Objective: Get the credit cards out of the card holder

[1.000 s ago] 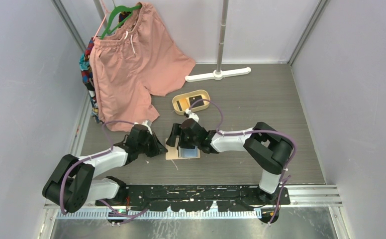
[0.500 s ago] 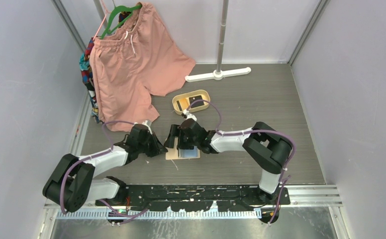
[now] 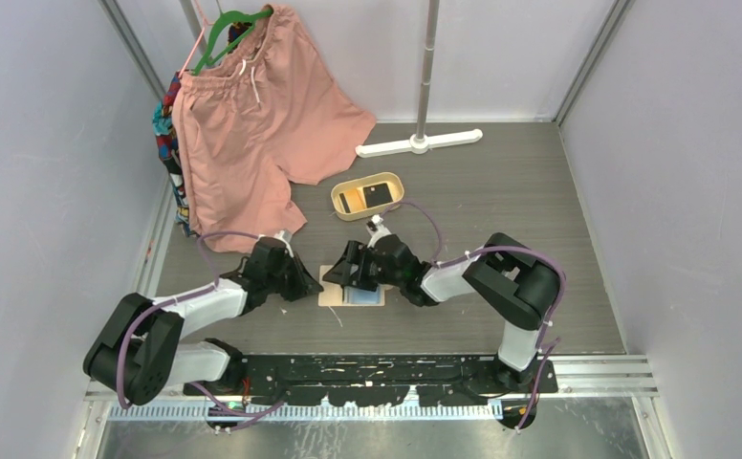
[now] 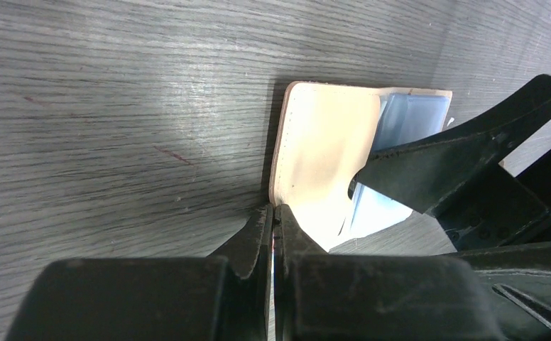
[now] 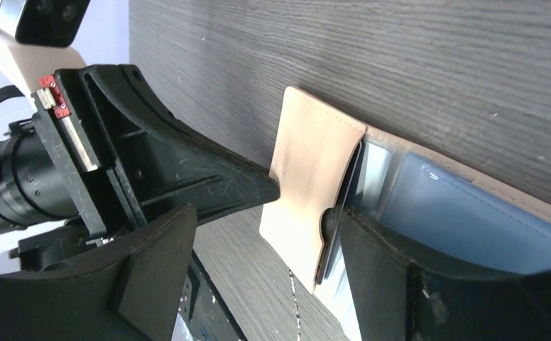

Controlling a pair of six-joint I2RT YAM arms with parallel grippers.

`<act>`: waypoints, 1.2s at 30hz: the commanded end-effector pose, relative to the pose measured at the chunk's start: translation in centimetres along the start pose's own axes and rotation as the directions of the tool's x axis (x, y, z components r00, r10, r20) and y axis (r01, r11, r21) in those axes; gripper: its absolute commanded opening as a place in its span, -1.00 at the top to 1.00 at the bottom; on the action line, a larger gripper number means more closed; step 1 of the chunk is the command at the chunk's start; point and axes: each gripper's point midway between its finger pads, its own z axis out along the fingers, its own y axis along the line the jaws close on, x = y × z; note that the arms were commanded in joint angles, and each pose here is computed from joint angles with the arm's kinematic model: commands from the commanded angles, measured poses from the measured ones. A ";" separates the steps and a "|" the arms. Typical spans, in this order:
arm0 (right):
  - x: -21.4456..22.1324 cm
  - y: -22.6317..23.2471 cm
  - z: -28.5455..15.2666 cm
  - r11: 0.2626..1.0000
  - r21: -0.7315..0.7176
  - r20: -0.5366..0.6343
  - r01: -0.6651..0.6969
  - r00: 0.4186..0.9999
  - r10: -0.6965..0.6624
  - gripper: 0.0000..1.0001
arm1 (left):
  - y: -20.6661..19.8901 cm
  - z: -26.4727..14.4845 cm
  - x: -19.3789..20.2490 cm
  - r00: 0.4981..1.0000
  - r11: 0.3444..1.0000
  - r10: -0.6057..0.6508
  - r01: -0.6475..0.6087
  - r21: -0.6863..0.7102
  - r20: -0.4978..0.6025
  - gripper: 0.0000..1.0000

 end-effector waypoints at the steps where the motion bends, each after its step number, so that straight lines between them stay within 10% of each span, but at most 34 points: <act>1: 2.6 0.2 -0.9 0.997 -0.064 -0.083 -0.033 0.996 0.028 -0.55 | 5.9 0.2 3.2 0.998 0.976 -0.017 0.002 -0.218 -0.066 1.00; 12: 2.4 0.3 -1.5 0.990 -0.123 -0.075 -0.072 0.995 0.063 0.06 | 6.3 -0.1 3.4 0.998 0.974 -0.026 0.013 -0.224 -0.059 1.00; 36: -0.8 -1.0 -0.6 0.980 -0.120 0.071 -0.160 0.983 0.170 0.17 | 6.6 -0.1 4.0 0.997 0.974 -0.029 0.011 -0.226 -0.077 1.00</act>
